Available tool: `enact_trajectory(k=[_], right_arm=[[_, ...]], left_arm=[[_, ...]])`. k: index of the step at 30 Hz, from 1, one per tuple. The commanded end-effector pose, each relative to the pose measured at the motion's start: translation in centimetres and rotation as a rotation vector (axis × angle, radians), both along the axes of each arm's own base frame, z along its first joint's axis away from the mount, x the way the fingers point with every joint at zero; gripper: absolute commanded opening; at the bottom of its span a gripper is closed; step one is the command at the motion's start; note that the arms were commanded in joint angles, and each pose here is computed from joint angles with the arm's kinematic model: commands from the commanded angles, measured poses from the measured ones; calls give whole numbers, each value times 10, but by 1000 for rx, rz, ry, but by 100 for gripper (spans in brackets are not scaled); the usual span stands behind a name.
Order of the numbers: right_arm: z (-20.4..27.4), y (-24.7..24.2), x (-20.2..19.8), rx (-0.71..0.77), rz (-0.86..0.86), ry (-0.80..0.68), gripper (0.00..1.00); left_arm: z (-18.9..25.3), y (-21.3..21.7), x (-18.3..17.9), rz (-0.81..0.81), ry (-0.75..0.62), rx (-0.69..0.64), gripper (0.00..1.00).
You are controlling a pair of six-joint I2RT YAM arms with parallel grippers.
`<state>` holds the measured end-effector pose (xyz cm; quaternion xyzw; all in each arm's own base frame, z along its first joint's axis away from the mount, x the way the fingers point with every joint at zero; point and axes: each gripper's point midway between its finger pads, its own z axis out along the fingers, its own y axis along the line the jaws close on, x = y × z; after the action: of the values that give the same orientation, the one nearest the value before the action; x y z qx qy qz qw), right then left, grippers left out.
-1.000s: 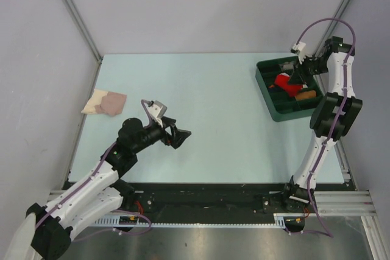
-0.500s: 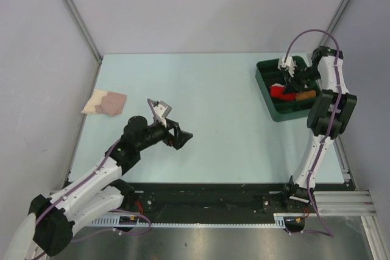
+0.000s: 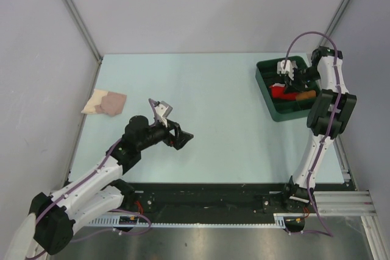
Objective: Roll the underwear
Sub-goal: Place the underwear in the storage box.
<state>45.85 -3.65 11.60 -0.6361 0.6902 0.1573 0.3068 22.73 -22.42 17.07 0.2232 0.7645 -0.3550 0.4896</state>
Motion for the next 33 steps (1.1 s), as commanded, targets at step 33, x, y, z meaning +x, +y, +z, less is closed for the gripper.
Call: enact_trajectory(k=[33], right_arm=[[-94, 3, -51, -190, 62, 418, 26]], left_arm=[[-11, -3, 0, -16, 72, 19, 92]])
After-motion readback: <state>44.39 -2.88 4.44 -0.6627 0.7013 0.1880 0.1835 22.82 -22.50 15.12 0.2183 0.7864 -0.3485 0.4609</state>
